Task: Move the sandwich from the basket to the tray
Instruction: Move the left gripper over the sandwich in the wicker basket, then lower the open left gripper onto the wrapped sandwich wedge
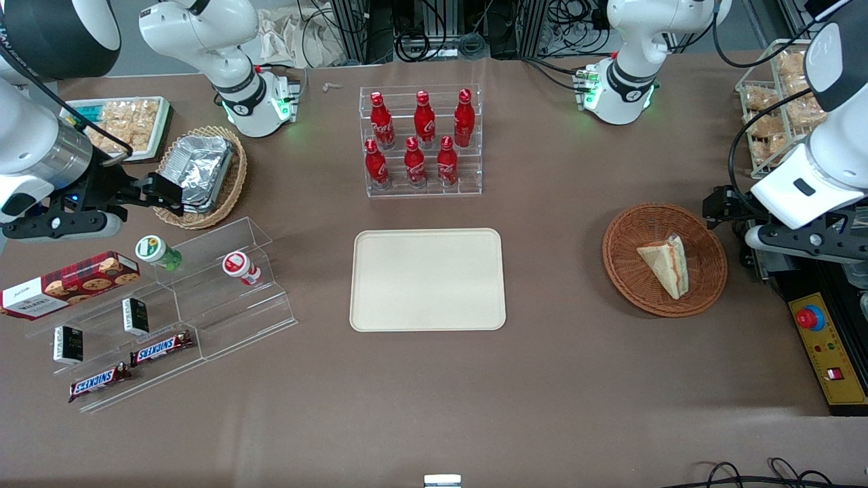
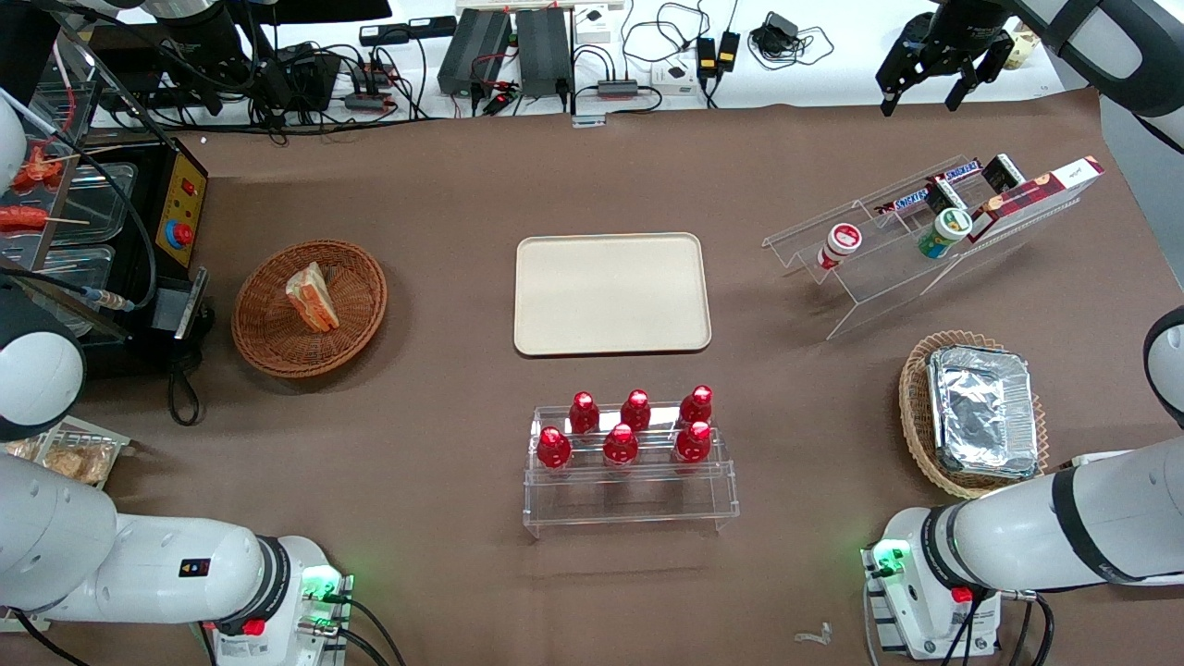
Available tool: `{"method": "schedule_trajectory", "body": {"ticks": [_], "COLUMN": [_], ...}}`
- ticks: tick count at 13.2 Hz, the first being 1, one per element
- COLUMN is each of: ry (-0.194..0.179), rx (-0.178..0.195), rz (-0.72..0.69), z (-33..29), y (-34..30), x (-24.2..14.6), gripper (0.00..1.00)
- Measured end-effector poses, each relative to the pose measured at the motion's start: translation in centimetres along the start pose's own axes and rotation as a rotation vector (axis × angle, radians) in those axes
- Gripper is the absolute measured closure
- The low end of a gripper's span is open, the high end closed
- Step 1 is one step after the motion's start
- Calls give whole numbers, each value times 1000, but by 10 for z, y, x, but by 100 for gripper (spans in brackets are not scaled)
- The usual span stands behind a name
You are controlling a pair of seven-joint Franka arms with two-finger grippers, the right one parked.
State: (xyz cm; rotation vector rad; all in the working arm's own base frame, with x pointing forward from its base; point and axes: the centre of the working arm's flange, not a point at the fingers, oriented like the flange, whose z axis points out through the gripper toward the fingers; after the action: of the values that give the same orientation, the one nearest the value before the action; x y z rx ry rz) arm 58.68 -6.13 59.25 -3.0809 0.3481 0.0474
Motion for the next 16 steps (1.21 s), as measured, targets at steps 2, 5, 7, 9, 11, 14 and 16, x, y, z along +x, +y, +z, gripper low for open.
{"method": "schedule_trajectory", "body": {"ticks": [2,5,7,9,11,14,16], "ry": [-4,-25,-78,-117,-140,-91,-46], "rx": [-5,-7,-12,-10,-2,3,1], "rz": [-3,-14,-82,-220,-362,-483,-538], "z": [1,7,25,44,57,88,120], "y": [-1,-5,-13,-21,-22,-26,-29], "x": [0,0,-1,-1,-2,-8,-26], "gripper": [0,0,0,0,0,0,0]}}
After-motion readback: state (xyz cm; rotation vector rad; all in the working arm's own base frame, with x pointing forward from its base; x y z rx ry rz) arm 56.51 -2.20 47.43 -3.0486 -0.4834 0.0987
